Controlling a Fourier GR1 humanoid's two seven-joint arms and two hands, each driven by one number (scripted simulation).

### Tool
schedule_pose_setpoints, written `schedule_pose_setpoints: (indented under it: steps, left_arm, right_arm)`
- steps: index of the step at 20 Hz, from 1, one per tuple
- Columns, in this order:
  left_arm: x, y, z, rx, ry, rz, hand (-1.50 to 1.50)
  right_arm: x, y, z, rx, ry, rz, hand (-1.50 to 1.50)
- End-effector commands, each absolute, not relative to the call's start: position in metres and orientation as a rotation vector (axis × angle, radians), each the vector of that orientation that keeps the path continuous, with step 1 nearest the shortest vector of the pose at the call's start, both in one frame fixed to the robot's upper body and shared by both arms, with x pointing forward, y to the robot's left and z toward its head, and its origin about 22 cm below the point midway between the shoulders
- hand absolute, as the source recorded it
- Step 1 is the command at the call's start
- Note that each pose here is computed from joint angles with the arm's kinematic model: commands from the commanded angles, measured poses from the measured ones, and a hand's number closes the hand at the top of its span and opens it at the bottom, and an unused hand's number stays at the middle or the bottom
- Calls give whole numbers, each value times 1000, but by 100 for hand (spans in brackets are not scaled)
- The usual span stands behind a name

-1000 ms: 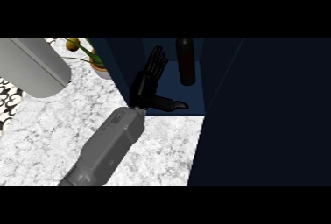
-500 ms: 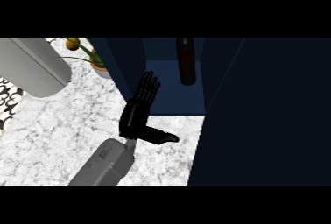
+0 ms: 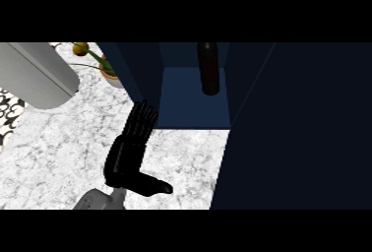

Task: Pick up the wine, place it into the cabinet and close the cabinet

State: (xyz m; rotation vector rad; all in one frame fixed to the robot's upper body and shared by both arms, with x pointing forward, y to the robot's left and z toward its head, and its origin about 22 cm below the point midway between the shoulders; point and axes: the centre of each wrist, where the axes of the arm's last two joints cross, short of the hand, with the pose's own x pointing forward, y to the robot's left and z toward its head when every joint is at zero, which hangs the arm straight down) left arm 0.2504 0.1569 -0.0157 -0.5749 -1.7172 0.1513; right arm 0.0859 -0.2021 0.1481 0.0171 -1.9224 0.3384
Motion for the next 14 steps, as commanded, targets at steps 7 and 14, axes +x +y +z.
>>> schedule_pose_setpoints:
  steps: [7, 14]
  left_arm:
    - [238, 214, -7, -504, -1788, 141, -150]
    - [221, 273, -3, -424, -1847, 159, -150]
  right_arm:
    - [59, -198, 179, 398, -1775, 528, -150]
    - [48, -194, 183, 525, -1758, 616, 150]
